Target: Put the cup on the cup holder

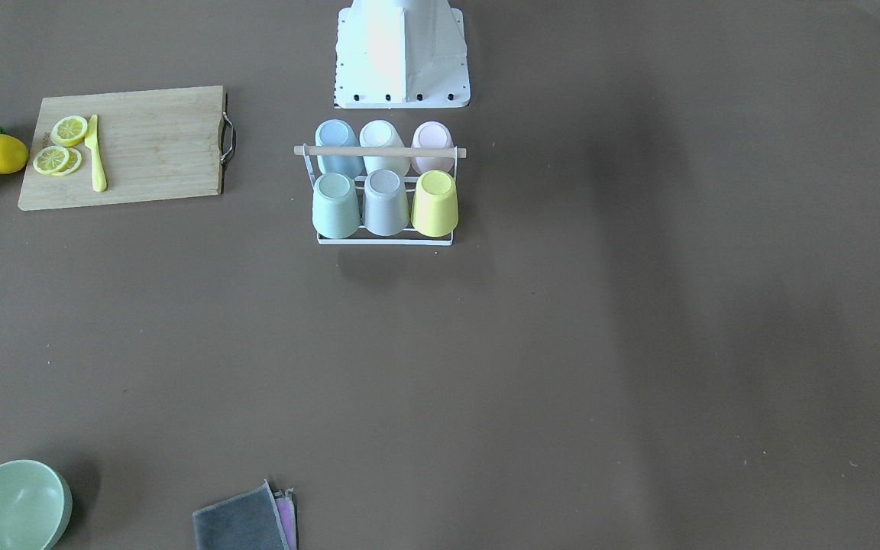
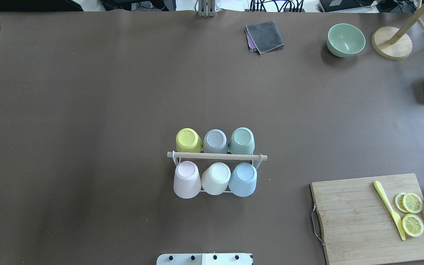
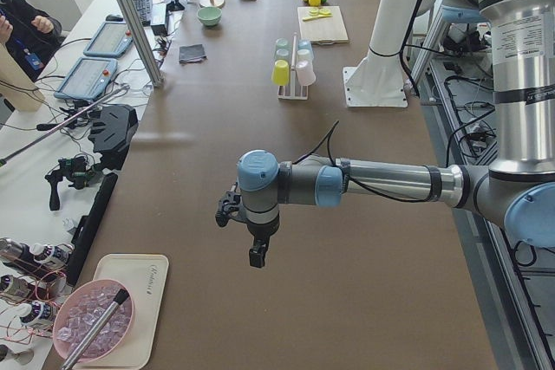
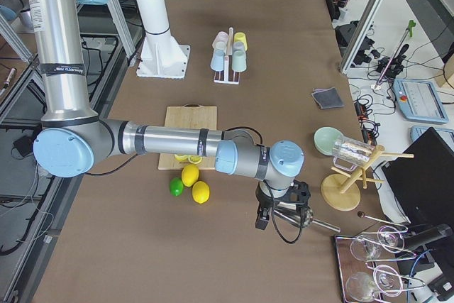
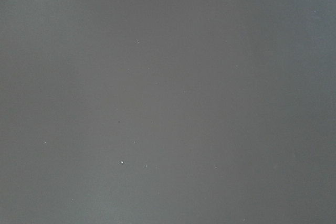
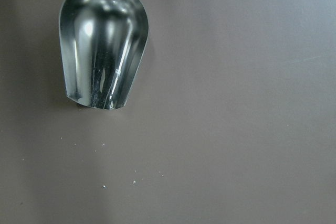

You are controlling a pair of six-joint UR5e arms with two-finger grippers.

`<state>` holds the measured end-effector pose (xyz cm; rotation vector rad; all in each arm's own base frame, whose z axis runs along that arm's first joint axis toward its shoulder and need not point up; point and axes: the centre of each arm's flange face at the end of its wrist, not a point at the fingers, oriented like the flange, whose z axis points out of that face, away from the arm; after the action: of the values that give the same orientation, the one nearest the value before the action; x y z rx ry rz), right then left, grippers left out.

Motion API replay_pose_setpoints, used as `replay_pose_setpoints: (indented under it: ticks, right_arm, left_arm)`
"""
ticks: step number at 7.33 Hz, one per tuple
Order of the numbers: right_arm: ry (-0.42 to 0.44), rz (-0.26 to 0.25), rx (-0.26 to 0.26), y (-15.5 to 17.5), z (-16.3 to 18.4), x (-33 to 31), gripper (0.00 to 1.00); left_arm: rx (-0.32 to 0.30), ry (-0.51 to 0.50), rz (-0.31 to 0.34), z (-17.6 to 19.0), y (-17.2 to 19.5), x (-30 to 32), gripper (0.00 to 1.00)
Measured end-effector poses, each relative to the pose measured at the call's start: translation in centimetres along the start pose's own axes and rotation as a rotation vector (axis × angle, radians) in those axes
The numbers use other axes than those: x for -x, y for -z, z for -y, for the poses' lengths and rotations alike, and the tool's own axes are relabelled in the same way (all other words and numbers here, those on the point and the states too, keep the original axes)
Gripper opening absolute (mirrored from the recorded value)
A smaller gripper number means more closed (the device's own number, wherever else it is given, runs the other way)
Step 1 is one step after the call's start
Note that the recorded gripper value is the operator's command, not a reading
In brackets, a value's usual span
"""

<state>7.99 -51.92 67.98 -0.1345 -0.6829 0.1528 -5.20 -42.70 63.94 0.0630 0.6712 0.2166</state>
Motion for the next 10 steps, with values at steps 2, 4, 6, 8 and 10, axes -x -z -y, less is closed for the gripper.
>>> replay_pose_setpoints:
  ticks: [2,4,6,8,10]
  right_arm:
    - [0.003,0.043,0.001,0.1,0.1,0.6,1.0]
    - [0.005,0.055,0.005,-0.1,0.2,0.8,1.0]
    - [0.006,0.056,0.006,-0.1,0.2,0.8,1.0]
    - [0.007,0.056,0.006,-0.1,0.2,0.8,1.0]
    - [0.011,0.056,0.007,-0.2,0.2,1.0,1.0]
  left_arm:
    - [-0.012,-0.013,0.0,0.6,0.4,-0.2,0.99]
    - [-0.03,-0.018,-0.007,1.5,1.0,-0.4,0.99]
    - [-0.058,0.091,-0.085,1.0,1.7,0.0,0.99]
    - [-0.076,0.153,-0.137,0.9,2.4,-0.2,0.99]
    - [-0.097,0.14,-0.139,0.8,2.6,-0.3,0.99]
